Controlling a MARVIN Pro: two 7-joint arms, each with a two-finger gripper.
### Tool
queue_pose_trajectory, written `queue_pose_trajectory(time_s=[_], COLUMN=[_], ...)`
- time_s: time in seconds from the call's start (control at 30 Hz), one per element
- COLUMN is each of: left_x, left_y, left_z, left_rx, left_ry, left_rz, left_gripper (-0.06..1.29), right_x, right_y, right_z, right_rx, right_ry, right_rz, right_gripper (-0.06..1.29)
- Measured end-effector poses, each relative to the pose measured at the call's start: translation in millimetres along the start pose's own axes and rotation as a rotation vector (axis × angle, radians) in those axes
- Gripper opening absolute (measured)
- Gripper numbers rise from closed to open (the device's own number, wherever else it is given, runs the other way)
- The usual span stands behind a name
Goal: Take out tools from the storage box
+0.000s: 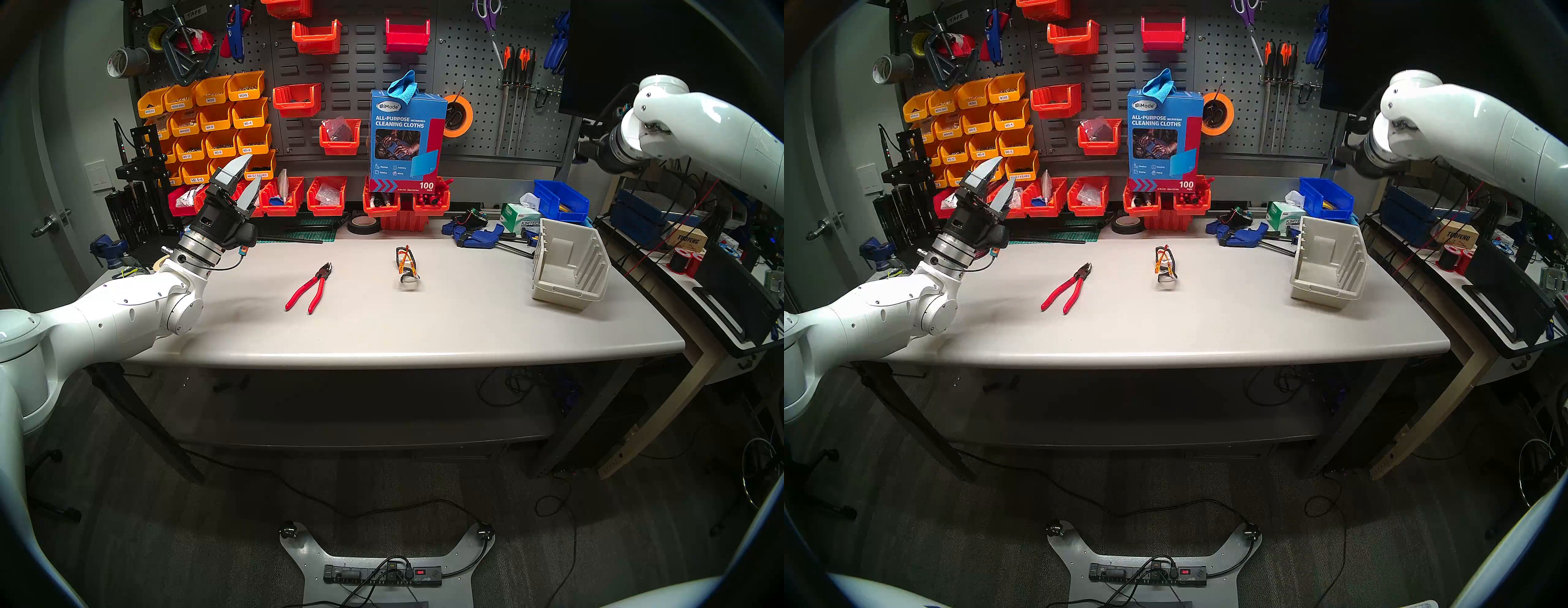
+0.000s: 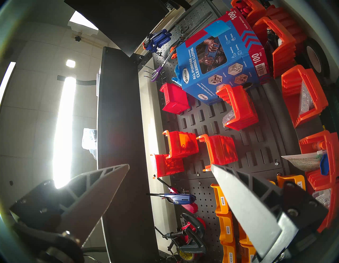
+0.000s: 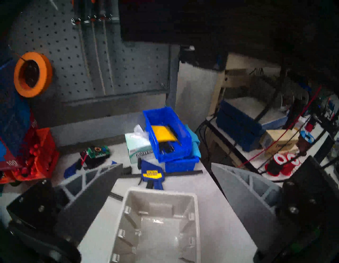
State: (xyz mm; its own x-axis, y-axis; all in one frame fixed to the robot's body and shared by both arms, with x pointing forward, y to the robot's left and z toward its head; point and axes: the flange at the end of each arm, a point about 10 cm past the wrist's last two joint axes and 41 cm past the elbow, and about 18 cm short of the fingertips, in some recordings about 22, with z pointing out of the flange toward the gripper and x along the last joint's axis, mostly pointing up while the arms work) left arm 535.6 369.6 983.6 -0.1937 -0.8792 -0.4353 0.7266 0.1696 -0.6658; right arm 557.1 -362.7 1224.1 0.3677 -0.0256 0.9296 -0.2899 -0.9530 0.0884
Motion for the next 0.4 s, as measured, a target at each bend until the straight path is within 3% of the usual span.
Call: queue_pose_trajectory(time_s=[0.2, 0.4], left_x=[0.0, 0.0], left_y=[0.0, 0.0], left_z=[0.0, 0.0], left_rx=[0.0, 0.0], left_ry=[0.0, 0.0], left_rz=[0.0, 0.0], left_gripper=[1.21, 1.21], right_x=[18.8, 18.4], right_y=[-28, -38], right_z=[-12.7, -15.6], right_rx=[0.029, 0.057], right_ry=[0.171, 0.292], right_rz=[-0.132, -0.228], right_gripper=[1.24, 1.24])
